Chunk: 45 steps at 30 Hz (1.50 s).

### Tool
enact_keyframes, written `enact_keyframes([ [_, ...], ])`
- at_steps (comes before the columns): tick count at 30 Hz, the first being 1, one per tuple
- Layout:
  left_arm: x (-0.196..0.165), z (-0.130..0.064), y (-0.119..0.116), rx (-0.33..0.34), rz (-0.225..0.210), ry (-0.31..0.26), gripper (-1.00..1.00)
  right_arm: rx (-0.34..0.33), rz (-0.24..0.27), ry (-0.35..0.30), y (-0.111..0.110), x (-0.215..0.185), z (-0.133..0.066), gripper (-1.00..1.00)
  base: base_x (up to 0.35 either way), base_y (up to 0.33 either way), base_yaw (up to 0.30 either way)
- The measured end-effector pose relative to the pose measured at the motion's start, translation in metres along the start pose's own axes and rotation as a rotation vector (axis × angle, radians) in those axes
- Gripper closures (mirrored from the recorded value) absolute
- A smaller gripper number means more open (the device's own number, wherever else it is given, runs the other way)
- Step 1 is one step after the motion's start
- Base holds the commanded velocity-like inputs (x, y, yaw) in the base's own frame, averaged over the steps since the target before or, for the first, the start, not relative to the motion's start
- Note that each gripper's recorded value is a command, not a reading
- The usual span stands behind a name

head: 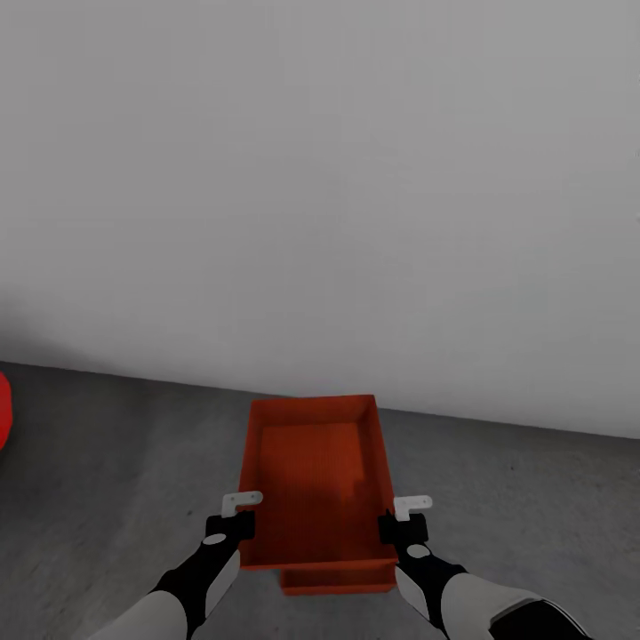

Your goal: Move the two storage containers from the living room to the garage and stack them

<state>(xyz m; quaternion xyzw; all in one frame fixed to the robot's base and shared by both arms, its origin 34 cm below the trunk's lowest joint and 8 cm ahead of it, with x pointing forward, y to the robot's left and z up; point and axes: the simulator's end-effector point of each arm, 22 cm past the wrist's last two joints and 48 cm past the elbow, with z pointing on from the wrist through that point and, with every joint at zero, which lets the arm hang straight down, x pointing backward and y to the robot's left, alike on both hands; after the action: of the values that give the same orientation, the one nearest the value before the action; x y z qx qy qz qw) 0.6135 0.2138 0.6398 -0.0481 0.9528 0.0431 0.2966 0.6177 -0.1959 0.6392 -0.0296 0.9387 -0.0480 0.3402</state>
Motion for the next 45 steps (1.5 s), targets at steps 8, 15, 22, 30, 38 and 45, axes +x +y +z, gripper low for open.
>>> enact_keyframes([
  [8, 0.0002, 0.0, -0.0003, 0.0, 0.0, 0.0, 1.0, 0.001, -0.001, 0.001, -0.0003, 0.0002, 0.0, 1.0, -0.028, -0.063, 0.0],
  [15, 0.0001, -0.0001, -0.0002, 0.0, 0.0, 0.0, 1.0, 0.001, -0.001, 0.0, -0.0002, 0.0, 0.0, 1.0, -0.065, -0.127, 0.0],
  [22, 0.0, -0.0001, -0.0002, 0.0, 0.0, 0.0, 1.0, 0.001, -0.001, 0.0, -0.0003, 0.0001, -0.0001, 1.0, -0.005, -0.01, 0.0],
  [30, 0.0, -0.0001, -0.0001, 0.0, 0.0, 0.0, 1.0, 0.001, -0.001, 0.0, -0.0002, 0.0001, -0.0001, 1.0, 0.0, 0.0, 0.0],
  [38, 0.0001, 0.0, -0.0002, 0.0, 0.0, 0.0, 1.0, 0.001, -0.001, 0.0, -0.0002, 0.0001, 0.0, 1.0, -0.035, -0.14, 0.0],
  [45, 0.0, -0.0001, -0.0002, 0.0, 0.0, 0.0, 1.0, 0.001, -0.001, 0.0, -0.0002, 0.0001, -0.0001, 1.0, -0.007, -0.025, 0.0],
])
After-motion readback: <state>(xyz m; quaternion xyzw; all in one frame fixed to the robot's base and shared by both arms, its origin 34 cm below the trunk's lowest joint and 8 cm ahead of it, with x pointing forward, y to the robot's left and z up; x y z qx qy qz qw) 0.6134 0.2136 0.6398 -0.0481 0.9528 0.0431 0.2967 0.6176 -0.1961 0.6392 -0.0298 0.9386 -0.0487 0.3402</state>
